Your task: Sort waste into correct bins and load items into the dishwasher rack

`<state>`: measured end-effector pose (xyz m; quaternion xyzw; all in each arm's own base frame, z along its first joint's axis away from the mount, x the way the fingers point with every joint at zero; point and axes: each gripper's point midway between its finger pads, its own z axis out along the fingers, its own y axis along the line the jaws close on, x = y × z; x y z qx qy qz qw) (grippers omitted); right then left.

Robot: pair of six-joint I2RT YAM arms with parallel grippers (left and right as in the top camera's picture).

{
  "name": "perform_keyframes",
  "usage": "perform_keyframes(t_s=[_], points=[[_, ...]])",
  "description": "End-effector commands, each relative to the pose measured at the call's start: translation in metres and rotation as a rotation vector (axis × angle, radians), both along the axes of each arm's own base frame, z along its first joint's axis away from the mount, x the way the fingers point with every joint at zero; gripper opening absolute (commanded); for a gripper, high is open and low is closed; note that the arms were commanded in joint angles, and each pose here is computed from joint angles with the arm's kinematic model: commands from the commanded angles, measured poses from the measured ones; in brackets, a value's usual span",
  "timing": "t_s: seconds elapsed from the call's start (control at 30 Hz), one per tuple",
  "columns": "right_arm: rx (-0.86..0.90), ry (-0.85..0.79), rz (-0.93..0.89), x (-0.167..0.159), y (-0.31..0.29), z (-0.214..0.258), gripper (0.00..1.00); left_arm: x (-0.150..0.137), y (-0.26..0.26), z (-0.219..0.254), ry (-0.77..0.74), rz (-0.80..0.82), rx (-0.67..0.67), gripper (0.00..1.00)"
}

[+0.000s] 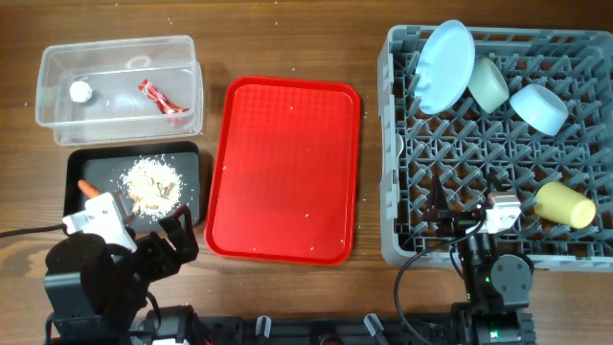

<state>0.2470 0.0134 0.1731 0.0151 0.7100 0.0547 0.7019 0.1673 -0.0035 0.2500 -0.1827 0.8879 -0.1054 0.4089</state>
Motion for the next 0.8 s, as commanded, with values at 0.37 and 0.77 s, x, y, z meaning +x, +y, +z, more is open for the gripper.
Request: perform_keyframes(t_s=[0.37,0.77], points=[[-0.017,-0.014,0.022,-0.001,0.004,0.003,1.00,0.000,0.007,-0.042,-0.057,0.022,0.056,1.00],[-0.017,-0.014,0.022,-0.001,0.004,0.003,1.00,0.072,0.004,-0.063,-0.647,0.003,0.107,1.00]])
